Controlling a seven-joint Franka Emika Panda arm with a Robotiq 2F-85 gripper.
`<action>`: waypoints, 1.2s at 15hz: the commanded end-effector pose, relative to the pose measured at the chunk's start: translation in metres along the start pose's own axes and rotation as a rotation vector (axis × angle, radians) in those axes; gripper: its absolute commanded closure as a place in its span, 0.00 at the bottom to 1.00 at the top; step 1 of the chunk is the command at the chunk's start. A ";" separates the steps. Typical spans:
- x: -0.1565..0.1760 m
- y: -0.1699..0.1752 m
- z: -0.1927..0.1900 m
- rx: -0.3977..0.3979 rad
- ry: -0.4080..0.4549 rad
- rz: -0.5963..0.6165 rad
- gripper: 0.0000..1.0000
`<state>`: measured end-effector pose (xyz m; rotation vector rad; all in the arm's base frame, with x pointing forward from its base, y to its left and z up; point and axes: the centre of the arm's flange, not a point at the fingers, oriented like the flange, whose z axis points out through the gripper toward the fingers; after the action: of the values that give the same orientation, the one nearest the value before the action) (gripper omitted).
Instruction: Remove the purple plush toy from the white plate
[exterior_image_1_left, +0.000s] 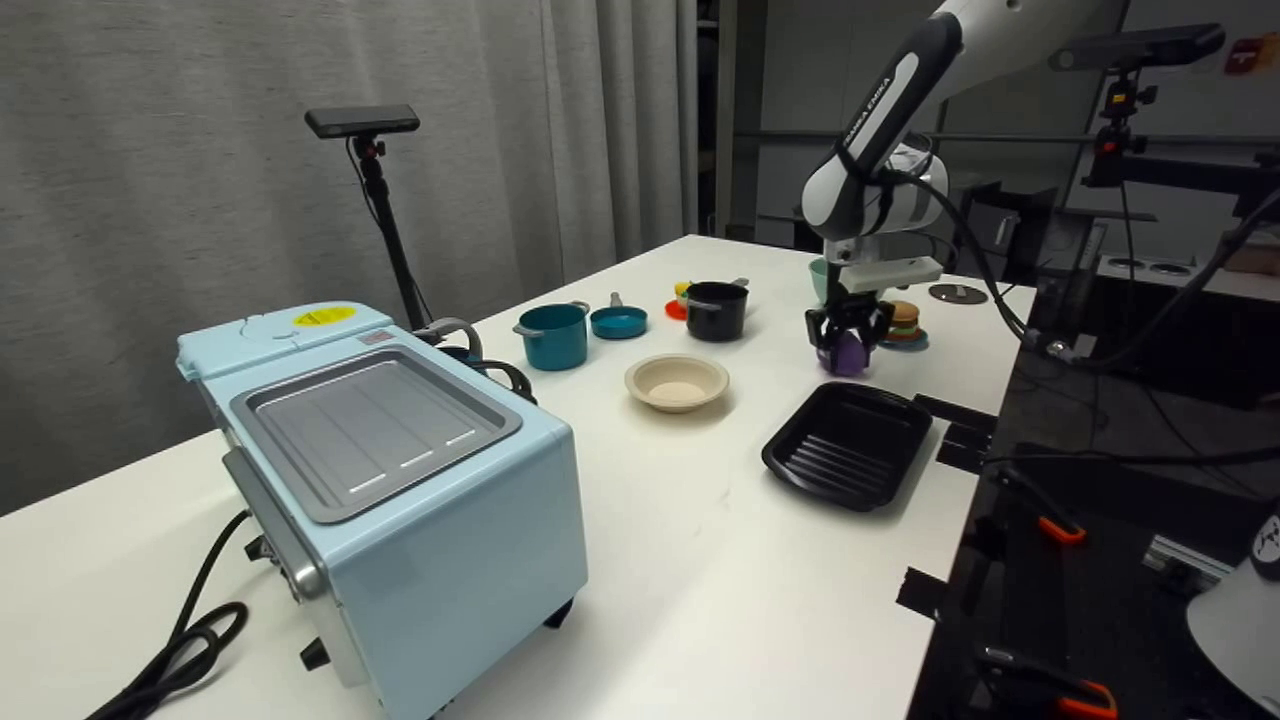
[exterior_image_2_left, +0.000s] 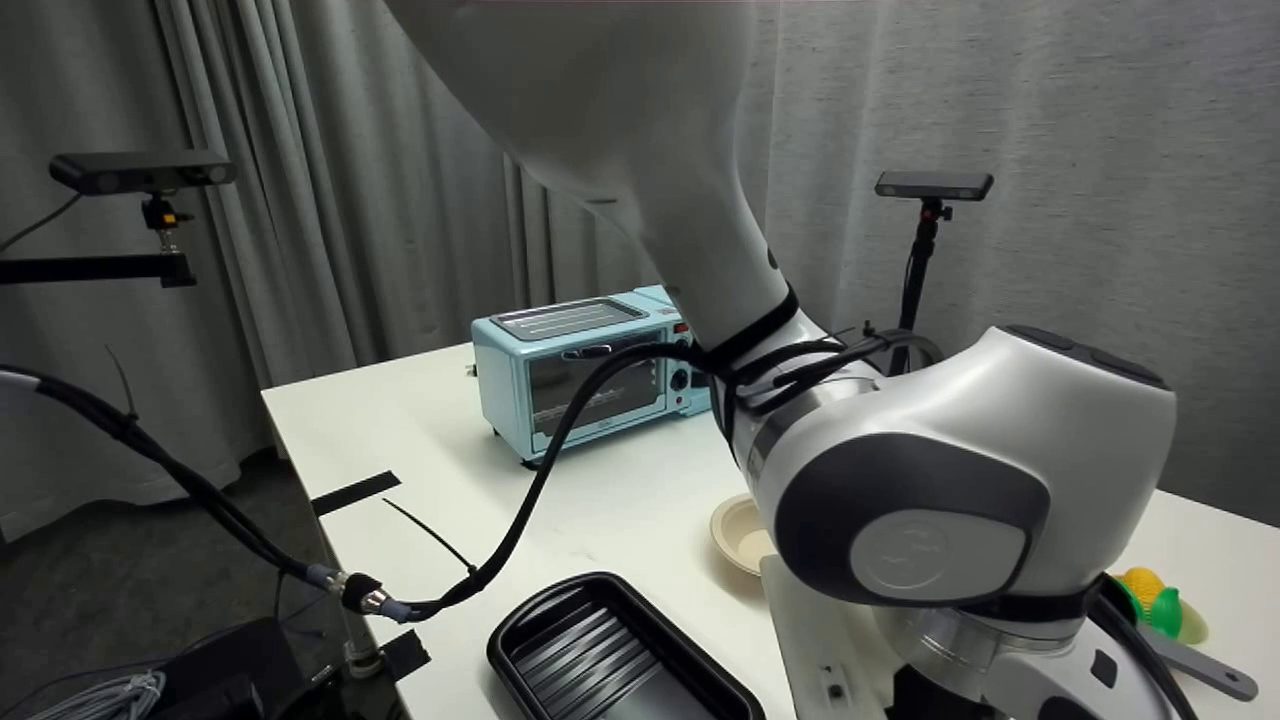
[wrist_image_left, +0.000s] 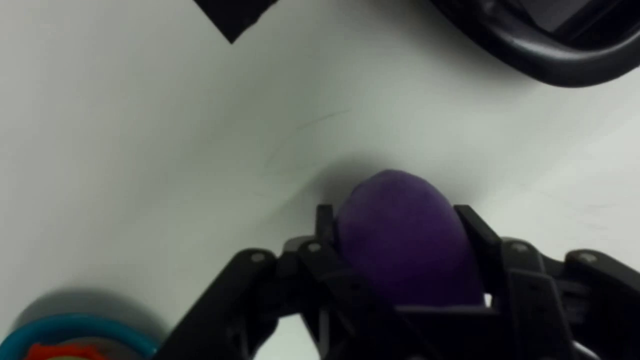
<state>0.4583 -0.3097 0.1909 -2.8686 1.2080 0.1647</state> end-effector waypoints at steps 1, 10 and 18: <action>-0.005 -0.003 -0.017 0.037 0.021 0.029 0.06; -0.017 0.004 -0.087 0.101 0.132 0.030 0.00; -0.015 0.005 -0.107 0.108 0.157 0.024 0.00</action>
<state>0.4542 -0.3094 0.2993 -2.8186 1.2350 -0.1245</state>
